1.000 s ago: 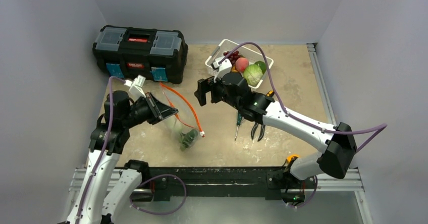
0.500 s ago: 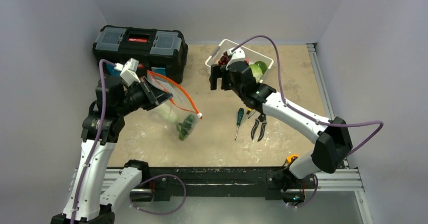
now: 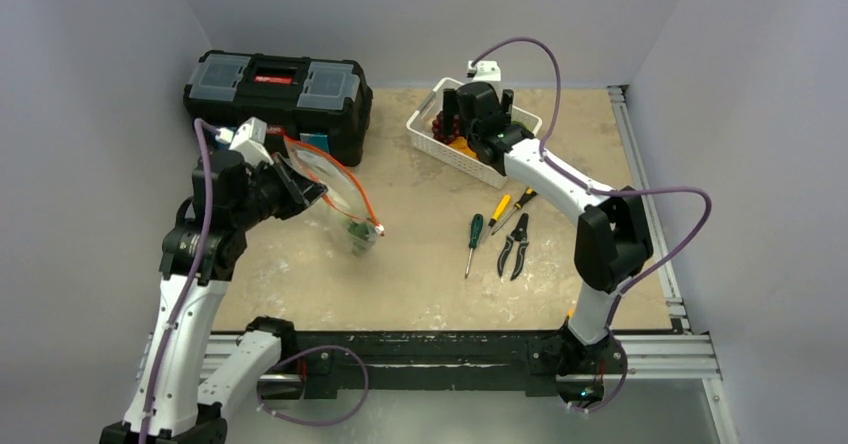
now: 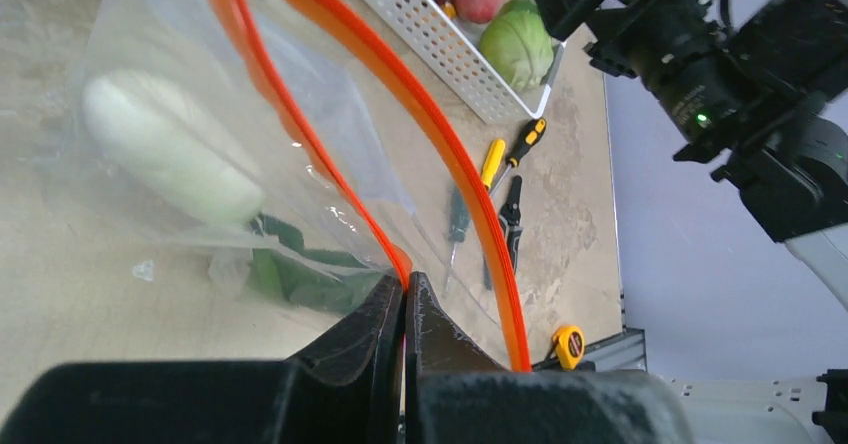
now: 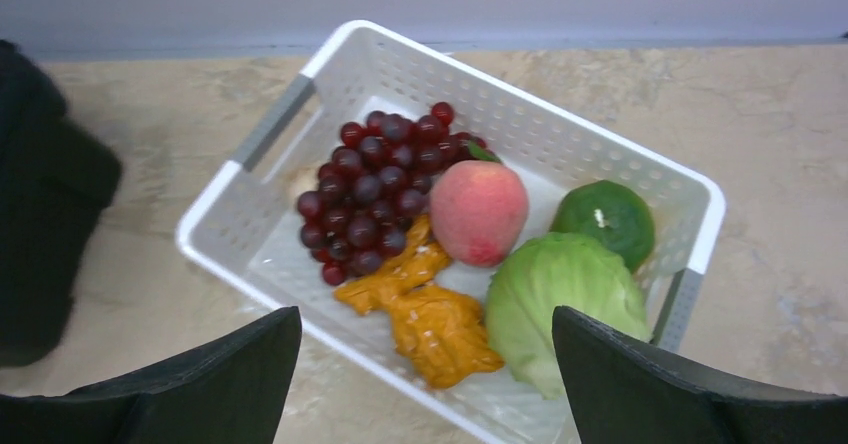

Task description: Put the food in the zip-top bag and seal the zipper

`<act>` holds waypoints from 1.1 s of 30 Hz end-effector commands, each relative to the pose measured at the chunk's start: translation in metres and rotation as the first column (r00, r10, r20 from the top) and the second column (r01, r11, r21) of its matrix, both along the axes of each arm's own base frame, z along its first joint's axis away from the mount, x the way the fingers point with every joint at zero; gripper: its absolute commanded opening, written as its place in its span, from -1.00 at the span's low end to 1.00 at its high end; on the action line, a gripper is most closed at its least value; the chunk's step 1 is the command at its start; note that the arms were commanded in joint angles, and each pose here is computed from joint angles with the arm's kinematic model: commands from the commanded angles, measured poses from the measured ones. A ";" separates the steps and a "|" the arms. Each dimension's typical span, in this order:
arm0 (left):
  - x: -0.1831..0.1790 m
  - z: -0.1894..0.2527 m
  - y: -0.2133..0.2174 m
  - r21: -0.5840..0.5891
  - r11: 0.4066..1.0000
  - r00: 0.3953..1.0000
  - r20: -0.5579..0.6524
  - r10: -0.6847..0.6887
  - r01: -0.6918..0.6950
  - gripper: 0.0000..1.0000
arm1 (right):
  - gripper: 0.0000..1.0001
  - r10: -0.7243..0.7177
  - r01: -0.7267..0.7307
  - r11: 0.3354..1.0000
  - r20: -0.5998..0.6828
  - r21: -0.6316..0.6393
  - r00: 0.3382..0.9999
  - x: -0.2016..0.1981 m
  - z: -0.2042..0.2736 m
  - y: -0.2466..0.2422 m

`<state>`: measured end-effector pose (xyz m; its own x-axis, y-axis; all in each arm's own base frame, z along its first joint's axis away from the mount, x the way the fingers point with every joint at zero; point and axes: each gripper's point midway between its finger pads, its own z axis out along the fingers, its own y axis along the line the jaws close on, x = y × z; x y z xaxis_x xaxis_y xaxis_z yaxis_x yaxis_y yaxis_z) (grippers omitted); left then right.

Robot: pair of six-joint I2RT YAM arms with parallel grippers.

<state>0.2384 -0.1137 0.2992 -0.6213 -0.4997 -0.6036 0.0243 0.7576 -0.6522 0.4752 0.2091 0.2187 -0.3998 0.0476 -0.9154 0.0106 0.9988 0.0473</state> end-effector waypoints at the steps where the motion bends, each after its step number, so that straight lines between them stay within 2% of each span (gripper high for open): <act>1: 0.005 0.026 0.022 0.086 0.993 0.983 0.171 0.064 -0.079 -1.00 | 0.92 -0.142 0.139 0.977 -0.009 -0.161 0.990 0.017 -0.002 -0.043; 9: 0.039 -0.023 0.013 0.176 0.984 0.999 0.040 -0.024 0.017 -1.00 | 0.98 -0.199 0.170 0.951 -0.092 -0.256 0.976 0.031 -0.052 -0.071; 14: 0.044 -0.046 0.005 0.136 0.984 0.993 -0.037 -0.110 0.114 -1.00 | 0.98 -0.242 0.187 0.928 -0.140 -0.321 0.960 0.037 -0.086 -0.085; 23: 0.039 -0.058 -0.013 0.082 0.970 0.973 -0.036 -0.227 0.229 -1.00 | 0.98 -0.232 0.165 0.936 -0.192 -0.312 0.953 0.031 -0.110 -0.086; 28: 0.038 -0.057 -0.021 0.065 0.961 0.964 -0.026 -0.266 0.267 -1.00 | 0.76 -0.240 0.172 0.932 -0.187 -0.320 0.953 0.034 -0.116 -0.088; 31: 0.037 -0.059 -0.023 0.067 0.958 0.961 -0.033 -0.276 0.277 -1.00 | 0.54 -0.236 0.172 0.932 -0.172 -0.319 0.957 0.037 -0.111 -0.088; 33: 0.037 -0.060 -0.024 0.069 0.958 0.960 -0.036 -0.278 0.280 -1.00 | 0.33 -0.229 0.170 0.935 -0.161 -0.311 0.960 0.040 -0.102 -0.086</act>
<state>0.2725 -0.1299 0.2316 -0.7634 -0.2929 -0.5758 0.1537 0.7834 -0.6022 0.5058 0.1233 0.0943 -0.6278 -0.1289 -0.7676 0.1665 0.9411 -0.2943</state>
